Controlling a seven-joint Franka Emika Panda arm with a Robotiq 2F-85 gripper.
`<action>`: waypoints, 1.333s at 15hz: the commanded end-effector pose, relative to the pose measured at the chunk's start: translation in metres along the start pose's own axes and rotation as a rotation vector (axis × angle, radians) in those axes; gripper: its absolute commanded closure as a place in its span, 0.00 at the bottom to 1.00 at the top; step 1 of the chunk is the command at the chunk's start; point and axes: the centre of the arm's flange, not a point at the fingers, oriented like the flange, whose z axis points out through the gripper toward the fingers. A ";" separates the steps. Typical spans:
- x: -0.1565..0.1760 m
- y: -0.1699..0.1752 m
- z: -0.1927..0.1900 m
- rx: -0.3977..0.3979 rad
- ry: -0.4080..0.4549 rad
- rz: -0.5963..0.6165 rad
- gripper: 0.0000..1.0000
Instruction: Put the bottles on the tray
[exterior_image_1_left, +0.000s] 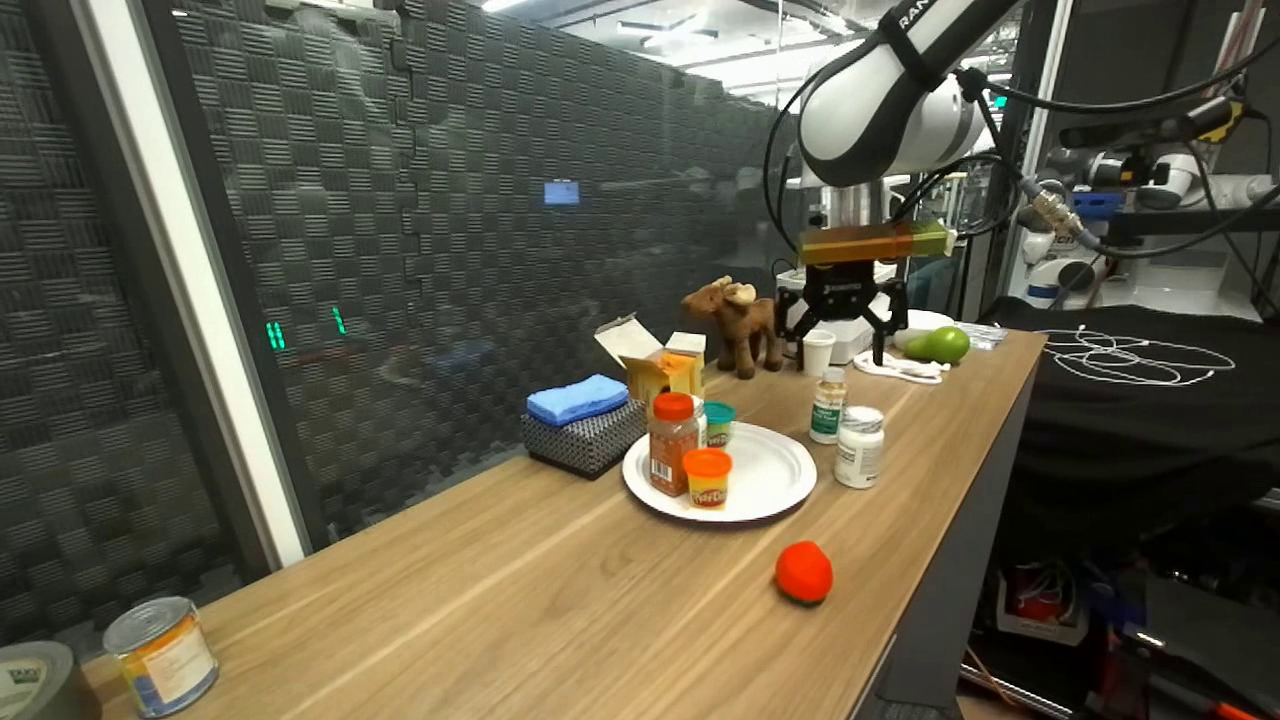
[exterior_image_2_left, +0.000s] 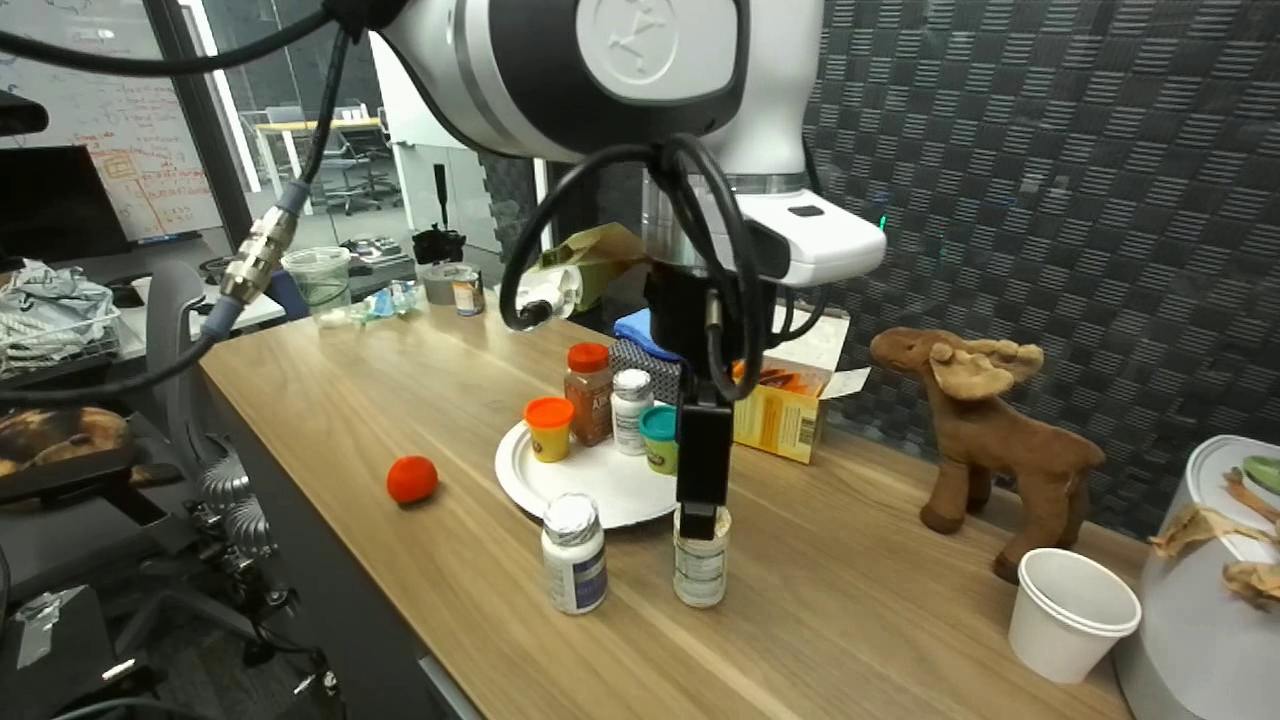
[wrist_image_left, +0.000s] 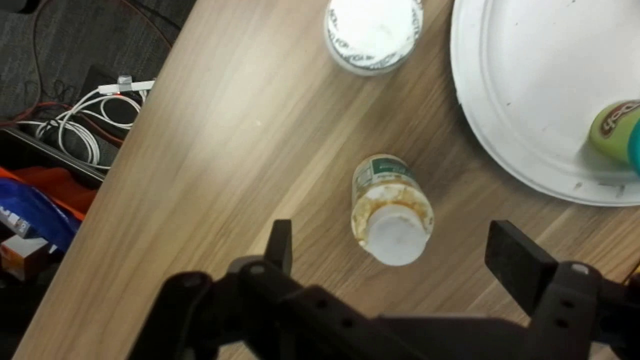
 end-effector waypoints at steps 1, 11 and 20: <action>0.012 0.013 -0.005 0.044 0.016 -0.005 0.00; 0.029 0.026 0.001 0.084 -0.041 -0.053 0.00; 0.025 0.019 0.008 0.140 -0.107 -0.127 0.50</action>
